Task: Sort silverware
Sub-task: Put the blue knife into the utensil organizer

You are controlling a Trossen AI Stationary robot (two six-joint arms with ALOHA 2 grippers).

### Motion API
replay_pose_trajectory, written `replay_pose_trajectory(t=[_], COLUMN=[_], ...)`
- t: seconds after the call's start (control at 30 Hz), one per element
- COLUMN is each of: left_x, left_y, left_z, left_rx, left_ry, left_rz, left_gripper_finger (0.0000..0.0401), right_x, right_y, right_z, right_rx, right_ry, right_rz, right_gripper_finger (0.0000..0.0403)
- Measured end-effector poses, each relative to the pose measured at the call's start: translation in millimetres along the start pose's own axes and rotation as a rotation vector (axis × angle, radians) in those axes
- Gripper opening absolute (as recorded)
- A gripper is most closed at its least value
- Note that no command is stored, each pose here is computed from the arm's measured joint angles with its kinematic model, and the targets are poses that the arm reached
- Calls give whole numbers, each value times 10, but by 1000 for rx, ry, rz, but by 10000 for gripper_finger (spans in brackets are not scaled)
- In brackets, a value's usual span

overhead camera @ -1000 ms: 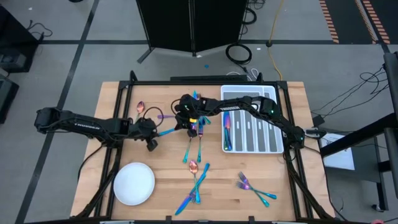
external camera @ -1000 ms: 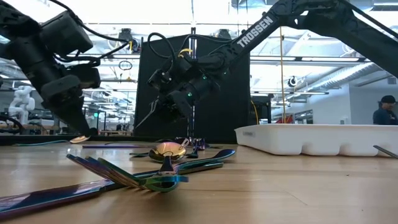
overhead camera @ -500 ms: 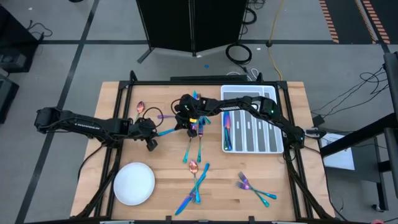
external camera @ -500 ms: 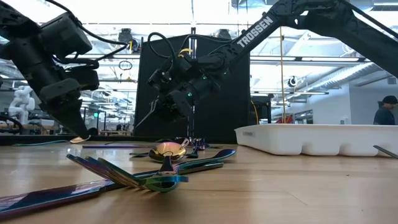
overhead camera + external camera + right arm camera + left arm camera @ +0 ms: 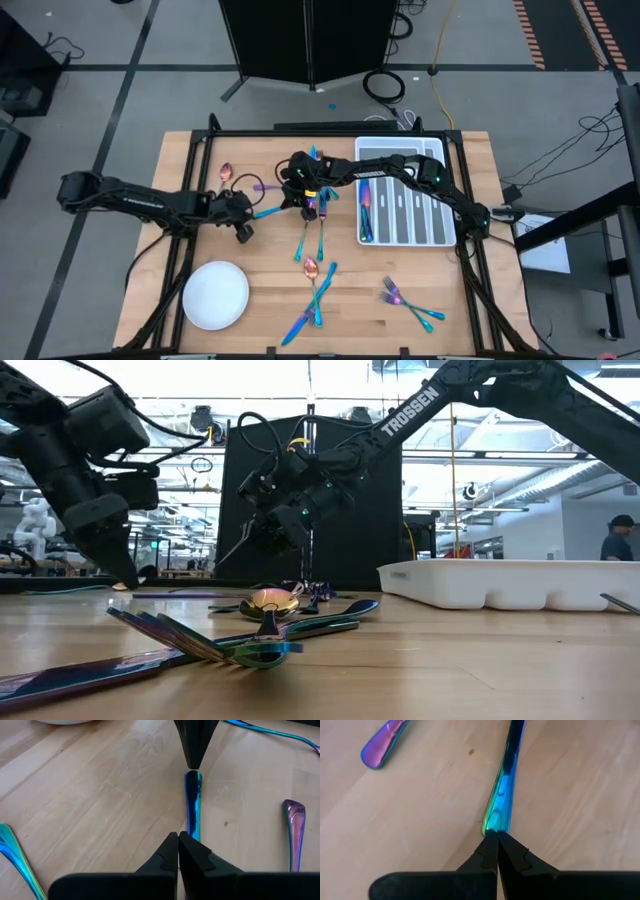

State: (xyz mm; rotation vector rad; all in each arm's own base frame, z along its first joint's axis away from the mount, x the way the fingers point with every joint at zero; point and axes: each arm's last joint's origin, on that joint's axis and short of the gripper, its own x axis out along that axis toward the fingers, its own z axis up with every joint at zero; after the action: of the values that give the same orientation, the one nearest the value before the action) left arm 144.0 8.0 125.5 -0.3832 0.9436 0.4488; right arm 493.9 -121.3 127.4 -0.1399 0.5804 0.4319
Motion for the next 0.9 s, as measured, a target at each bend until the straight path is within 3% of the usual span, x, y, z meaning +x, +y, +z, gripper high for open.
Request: replay_pose_trajectory(t=[0.5,0.9], left_x=[33,-32], left_y=[-14,-34], left_z=[-6,71], left_rx=[9,26], left_ry=[45,-17], left_rz=[-9,-13], left_gripper_finger=[0,0], right_x=[27,27], right_y=[41,41], right_z=[19,18], right_rx=[-21,-22], right_ry=[0,1], right_rz=[8,8], right_gripper_finger=[0,0])
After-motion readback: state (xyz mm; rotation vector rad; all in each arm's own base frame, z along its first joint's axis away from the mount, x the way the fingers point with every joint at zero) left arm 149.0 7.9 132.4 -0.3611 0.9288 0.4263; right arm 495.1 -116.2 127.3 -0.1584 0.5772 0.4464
